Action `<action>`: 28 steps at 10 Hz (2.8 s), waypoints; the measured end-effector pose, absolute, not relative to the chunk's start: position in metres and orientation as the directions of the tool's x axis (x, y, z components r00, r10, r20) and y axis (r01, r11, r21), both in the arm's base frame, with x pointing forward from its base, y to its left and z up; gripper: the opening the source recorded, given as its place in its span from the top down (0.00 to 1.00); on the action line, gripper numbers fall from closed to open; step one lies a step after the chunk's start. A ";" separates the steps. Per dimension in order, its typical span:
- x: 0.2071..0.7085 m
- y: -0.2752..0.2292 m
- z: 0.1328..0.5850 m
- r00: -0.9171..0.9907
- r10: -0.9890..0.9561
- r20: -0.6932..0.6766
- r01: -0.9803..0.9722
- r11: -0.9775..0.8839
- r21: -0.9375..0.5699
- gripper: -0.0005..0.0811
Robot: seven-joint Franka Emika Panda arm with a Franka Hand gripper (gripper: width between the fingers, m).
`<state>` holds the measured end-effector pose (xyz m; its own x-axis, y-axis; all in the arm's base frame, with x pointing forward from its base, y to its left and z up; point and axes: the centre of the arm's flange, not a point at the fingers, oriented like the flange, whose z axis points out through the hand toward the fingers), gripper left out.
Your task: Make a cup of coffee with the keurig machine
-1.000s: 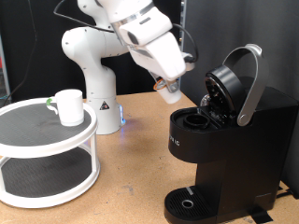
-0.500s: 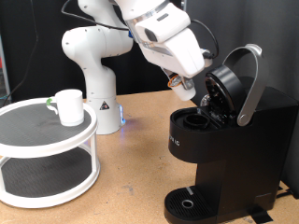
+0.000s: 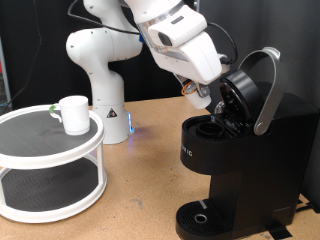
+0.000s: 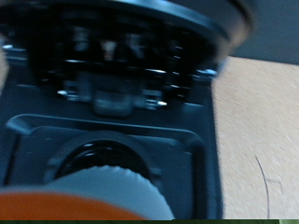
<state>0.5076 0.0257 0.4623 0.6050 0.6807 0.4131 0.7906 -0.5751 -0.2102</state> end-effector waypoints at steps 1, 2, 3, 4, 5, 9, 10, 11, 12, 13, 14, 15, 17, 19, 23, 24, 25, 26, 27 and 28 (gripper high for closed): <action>0.506 0.025 0.460 0.581 0.701 0.413 0.810 -0.546 -0.213 0.43; 0.505 0.026 0.459 0.574 0.707 0.412 0.816 -0.538 -0.213 0.43; 0.505 0.026 0.456 0.574 0.709 0.410 0.816 -0.537 -0.214 0.43; 0.506 0.028 0.454 0.577 0.704 0.414 0.814 -0.542 -0.211 0.43; 0.507 0.030 0.452 0.582 0.697 0.419 0.809 -0.547 -0.213 0.43; 0.509 0.041 0.437 0.627 0.677 0.386 0.777 -0.576 -0.254 0.43; 0.510 0.045 0.432 0.636 0.674 0.376 0.771 -0.580 -0.262 0.43; 0.511 0.050 0.428 0.641 0.674 0.367 0.766 -0.584 -0.267 0.43; 0.512 0.056 0.426 0.643 0.674 0.363 0.765 -0.586 -0.267 0.43; 0.513 0.062 0.426 0.640 0.676 0.365 0.768 -0.587 -0.257 0.43; 0.514 0.068 0.426 0.636 0.682 0.361 0.771 -0.589 -0.243 0.43; 0.515 0.072 0.424 0.635 0.692 0.344 0.771 -0.595 -0.227 0.43; 0.515 0.076 0.424 0.628 0.712 0.314 0.777 -0.598 -0.197 0.43; 0.515 0.075 0.424 0.624 0.718 0.307 0.780 -0.596 -0.190 0.43; 0.515 0.072 0.424 0.627 0.714 0.310 0.777 -0.597 -0.197 0.43; 0.515 0.070 0.424 0.630 0.711 0.313 0.776 -0.598 -0.203 0.43; 0.515 0.068 0.424 0.633 0.706 0.317 0.773 -0.599 -0.209 0.43; 0.515 0.066 0.424 0.636 0.701 0.323 0.770 -0.601 -0.213 0.43; 0.516 0.064 0.424 0.639 0.694 0.331 0.767 -0.603 -0.219 0.43; 0.516 0.061 0.424 0.641 0.690 0.336 0.766 -0.604 -0.222 0.43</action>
<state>0.5160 0.0610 0.4240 0.6412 0.6901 0.3355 0.7658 -0.6035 -0.2222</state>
